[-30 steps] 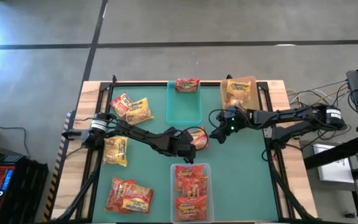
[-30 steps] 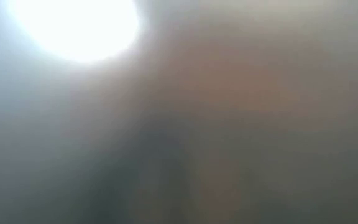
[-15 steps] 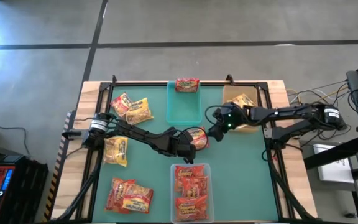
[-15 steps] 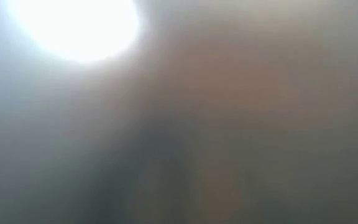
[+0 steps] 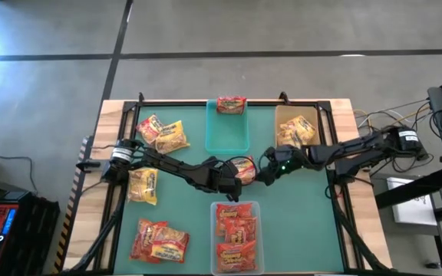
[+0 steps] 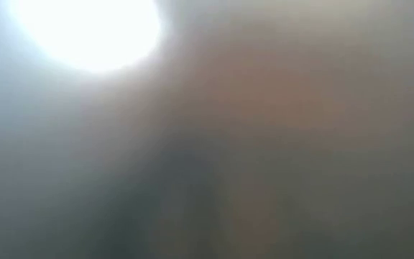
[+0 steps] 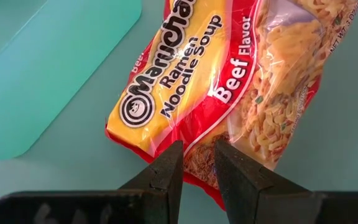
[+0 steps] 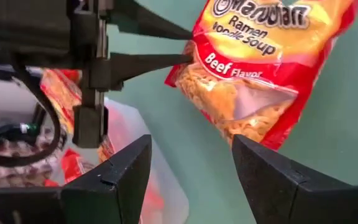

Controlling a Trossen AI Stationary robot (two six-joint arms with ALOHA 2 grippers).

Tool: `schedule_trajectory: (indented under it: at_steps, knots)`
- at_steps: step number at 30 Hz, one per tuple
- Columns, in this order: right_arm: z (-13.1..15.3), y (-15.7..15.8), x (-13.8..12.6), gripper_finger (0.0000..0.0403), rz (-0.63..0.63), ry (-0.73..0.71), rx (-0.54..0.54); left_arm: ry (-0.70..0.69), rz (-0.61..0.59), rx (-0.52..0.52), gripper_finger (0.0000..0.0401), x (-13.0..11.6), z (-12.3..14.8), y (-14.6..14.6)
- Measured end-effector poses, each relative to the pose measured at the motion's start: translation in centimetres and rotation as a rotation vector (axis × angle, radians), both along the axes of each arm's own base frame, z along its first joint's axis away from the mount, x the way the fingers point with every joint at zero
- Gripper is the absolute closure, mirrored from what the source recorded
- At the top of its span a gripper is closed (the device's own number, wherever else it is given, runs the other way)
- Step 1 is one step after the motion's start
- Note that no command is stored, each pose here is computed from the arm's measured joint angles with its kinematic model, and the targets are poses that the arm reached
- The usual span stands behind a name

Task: Sort Maruchan noodles
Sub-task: Put the bottom right red noodle pack into the transparent green bin

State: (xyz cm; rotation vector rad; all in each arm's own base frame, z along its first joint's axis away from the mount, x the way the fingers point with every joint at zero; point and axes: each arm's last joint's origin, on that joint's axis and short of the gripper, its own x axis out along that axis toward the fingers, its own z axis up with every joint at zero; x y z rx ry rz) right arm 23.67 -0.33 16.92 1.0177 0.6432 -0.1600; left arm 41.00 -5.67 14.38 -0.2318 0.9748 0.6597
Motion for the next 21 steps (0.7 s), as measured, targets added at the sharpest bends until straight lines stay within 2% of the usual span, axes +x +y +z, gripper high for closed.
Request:
schedule_trajectory:
  at_steps: [7, 12, 15, 18, 21]
  knots:
    - [-2.5, 0.6, -1.7, 0.0188, -0.160, 0.059, 0.010, 0.009, -0.017, 0.008, 0.0326, 0.0, 0.0, 0.0]
    - [-3.4, 0.4, -2.6, 0.0188, -0.248, -0.057, 0.044, 0.009, -0.017, 0.008, 0.0326, 0.0, 0.0, 0.0]
    - [-4.3, 0.3, -3.2, 0.0188, -0.306, -0.041, 0.032, 0.009, -0.017, 0.008, 0.0326, 0.0, 0.0, 0.0]
    - [-5.0, 0.2, -3.3, 0.0188, -0.325, -0.013, 0.034, 0.009, -0.017, 0.008, 0.0326, 0.0, 0.0, 0.0]
    - [-5.0, 0.3, -2.7, 0.0188, -0.314, -0.065, 0.028, 0.009, -0.016, 0.007, 0.0326, 0.0, 0.0, 0.0]
